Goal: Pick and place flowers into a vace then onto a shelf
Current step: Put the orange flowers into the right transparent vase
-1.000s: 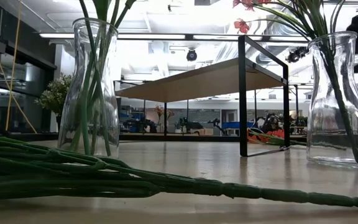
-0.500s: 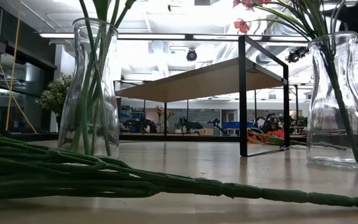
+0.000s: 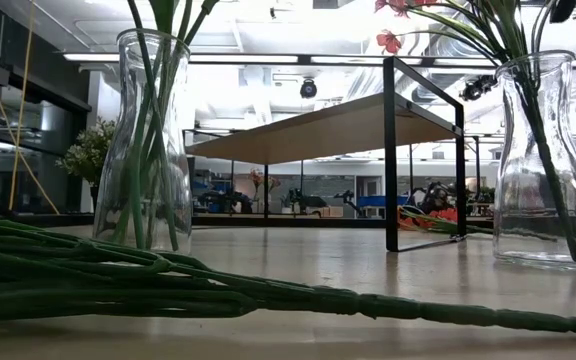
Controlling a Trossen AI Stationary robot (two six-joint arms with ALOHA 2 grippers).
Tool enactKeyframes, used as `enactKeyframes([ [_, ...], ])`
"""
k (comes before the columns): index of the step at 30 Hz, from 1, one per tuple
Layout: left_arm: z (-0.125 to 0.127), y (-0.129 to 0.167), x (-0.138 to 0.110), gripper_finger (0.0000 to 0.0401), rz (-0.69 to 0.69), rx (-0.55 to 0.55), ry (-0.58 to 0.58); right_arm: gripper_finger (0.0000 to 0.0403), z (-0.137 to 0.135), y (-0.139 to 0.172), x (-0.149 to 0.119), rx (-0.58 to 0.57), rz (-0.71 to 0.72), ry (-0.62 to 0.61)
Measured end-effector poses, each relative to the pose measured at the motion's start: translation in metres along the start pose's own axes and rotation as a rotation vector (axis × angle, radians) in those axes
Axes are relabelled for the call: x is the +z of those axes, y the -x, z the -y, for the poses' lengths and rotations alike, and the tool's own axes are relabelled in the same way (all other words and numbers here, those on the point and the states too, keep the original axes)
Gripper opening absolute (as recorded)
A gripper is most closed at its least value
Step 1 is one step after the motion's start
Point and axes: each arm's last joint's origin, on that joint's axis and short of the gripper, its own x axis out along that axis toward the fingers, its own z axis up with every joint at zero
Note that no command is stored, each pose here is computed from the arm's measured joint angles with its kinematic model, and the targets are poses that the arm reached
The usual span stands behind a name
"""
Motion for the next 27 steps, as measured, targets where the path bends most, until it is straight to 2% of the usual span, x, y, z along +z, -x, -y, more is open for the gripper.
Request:
enactKeyframes([
  [9,-0.0004,0.0,0.0006,0.0156,0.018,0.014,0.001,0.0138,-0.0043,0.0,0.0011,0.127,0.048,0.111],
  [14,-0.0003,0.0,0.0006,0.0156,0.018,0.014,0.004,0.0138,-0.0043,0.0001,0.0017,0.13,0.057,0.151],
  [22,-0.0003,0.0,0.0007,0.0156,0.018,0.013,0.005,0.0138,-0.0012,-0.0002,0.0035,0.049,0.039,0.141],
  [24,-0.0003,0.0,0.0006,0.0156,0.018,0.013,0.005,0.0138,0.001,-0.0002,0.0031,-0.022,0.011,0.138],
  [27,-0.0002,0.0,0.0007,0.0156,0.019,0.012,0.006,0.0138,0.0014,-0.0016,0.001,-0.188,-0.062,0.153],
])
